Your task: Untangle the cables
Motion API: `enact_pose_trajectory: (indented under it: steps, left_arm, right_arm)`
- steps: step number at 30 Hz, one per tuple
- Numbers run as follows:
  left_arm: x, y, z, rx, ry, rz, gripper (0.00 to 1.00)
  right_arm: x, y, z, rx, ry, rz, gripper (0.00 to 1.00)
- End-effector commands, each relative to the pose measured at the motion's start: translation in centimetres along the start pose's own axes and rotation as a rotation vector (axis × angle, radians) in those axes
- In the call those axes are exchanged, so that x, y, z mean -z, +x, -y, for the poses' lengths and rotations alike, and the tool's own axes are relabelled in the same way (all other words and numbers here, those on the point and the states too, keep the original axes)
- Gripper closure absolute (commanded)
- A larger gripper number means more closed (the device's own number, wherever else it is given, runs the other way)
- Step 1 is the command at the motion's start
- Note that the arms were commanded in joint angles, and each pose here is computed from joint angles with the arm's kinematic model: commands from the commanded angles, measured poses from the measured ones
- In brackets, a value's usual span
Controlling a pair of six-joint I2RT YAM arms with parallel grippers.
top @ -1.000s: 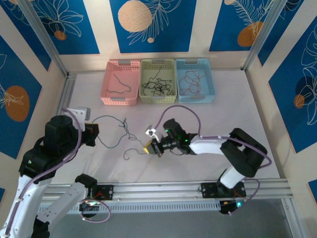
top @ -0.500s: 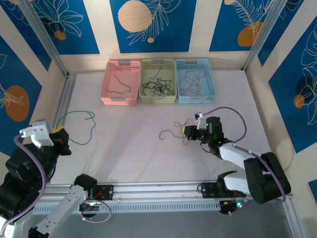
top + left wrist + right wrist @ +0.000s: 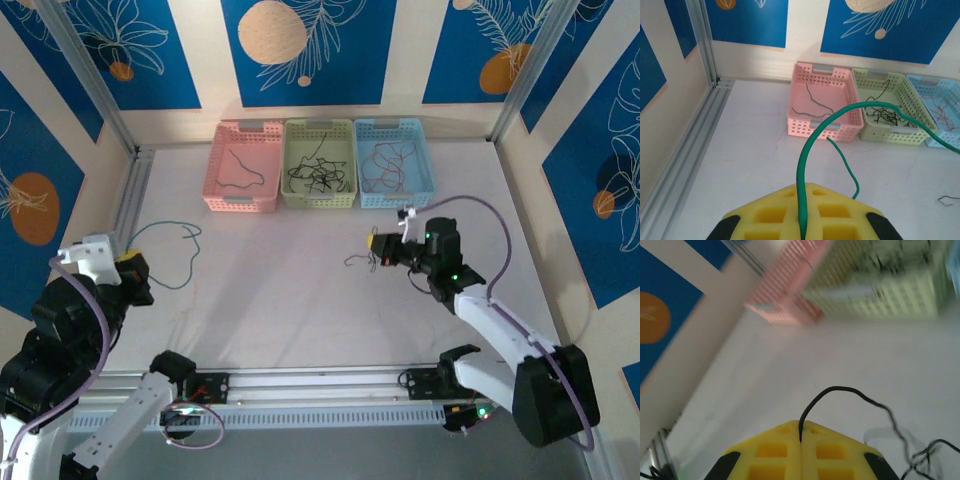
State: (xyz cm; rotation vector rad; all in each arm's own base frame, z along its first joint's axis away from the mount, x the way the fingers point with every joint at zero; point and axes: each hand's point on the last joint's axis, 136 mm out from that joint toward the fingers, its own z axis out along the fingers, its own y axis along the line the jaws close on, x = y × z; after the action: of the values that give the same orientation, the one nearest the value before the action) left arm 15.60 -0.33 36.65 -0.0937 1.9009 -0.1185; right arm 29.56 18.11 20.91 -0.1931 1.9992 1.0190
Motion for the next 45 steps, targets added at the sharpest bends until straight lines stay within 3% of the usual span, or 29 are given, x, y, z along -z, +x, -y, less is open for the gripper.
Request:
enact_pose_trajectory:
  steps: [1, 7, 14, 22, 30, 35, 45]
  left_arm:
    - [-0.8, 0.1, 1.1, 0.016, 0.043, -0.004, 1.00]
    - [-2.3, 1.6, 2.4, 0.005, 0.089, -0.073, 1.00]
    - [-2.8, 3.4, 3.2, 0.001, 0.133, -0.142, 1.00]
    - [-2.9, 4.2, 4.0, -0.002, 0.173, -0.187, 1.00]
    - [-2.6, 4.9, 4.0, 0.005, 0.184, -0.207, 1.00]
    - [-2.7, 5.1, 4.0, 0.006, 0.182, -0.208, 1.00]
    - [-3.0, 5.2, 4.2, 0.000, 0.189, -0.212, 1.00]
  right_arm:
    - [0.9, -3.8, -3.4, 0.039, -0.052, 0.042, 1.00]
    - [-1.3, -12.5, -6.7, 0.071, -0.085, 0.114, 1.00]
    - [-7.4, -20.0, -7.4, 0.054, -0.096, 0.126, 1.00]
    - [-14.7, -24.2, -5.0, -0.011, -0.096, 0.120, 1.00]
    - [-19.8, -27.0, -3.5, 0.000, -0.096, 0.105, 1.00]
    - [-19.6, -29.7, -5.8, 0.038, -0.149, 0.150, 1.00]
    - [-14.6, -32.8, -14.6, 0.178, -0.330, 0.252, 1.00]
